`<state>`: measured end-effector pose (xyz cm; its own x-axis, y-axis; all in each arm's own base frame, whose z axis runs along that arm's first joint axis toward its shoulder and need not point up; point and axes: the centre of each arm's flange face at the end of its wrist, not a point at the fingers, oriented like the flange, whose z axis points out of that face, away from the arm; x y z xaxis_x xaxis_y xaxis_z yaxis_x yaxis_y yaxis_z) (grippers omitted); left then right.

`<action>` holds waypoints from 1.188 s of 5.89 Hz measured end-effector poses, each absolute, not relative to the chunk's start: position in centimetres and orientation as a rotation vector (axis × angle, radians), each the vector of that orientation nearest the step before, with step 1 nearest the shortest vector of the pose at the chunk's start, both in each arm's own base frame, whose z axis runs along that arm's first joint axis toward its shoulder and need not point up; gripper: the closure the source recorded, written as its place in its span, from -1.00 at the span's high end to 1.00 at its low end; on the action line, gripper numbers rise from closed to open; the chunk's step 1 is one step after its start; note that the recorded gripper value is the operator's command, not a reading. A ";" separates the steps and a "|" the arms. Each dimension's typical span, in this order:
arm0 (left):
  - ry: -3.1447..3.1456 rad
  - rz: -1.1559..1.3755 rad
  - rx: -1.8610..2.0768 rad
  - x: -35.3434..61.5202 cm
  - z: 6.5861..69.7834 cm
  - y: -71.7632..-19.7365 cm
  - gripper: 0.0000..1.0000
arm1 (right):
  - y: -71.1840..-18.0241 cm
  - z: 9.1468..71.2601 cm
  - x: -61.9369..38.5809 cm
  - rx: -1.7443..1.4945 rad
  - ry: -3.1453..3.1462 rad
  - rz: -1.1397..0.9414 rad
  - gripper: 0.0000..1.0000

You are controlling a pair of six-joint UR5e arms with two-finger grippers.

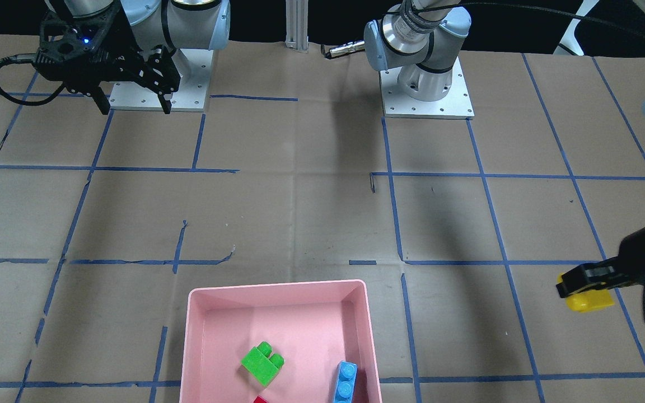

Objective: Put all blocks into box

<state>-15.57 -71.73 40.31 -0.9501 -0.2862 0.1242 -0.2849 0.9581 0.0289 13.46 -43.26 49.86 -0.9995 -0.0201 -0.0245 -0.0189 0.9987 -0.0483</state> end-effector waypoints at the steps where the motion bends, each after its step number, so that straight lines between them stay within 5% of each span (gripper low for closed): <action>1: -2.970 0.007 0.453 -21.8 37.1 -72.6 -0.56 | -43.2 49.7 13.5 -0.031 3.115 -0.070 0.99; 2: -2.959 0.043 0.473 -26.7 32.7 -73.5 -0.48 | -43.2 49.7 13.5 -0.031 3.114 -0.070 0.99; 3: -2.957 0.060 0.485 -29.7 28.6 -74.1 0.41 | -43.2 49.7 13.5 -0.031 3.113 -0.071 0.99; 4: -2.969 0.062 0.474 -30.9 26.5 -74.2 0.99 | -43.2 49.7 13.5 -0.031 3.112 -0.071 0.99; 7: -2.976 0.140 0.367 -29.6 31.5 -73.3 0.99 | -43.2 49.7 13.6 -0.032 3.111 -0.071 0.99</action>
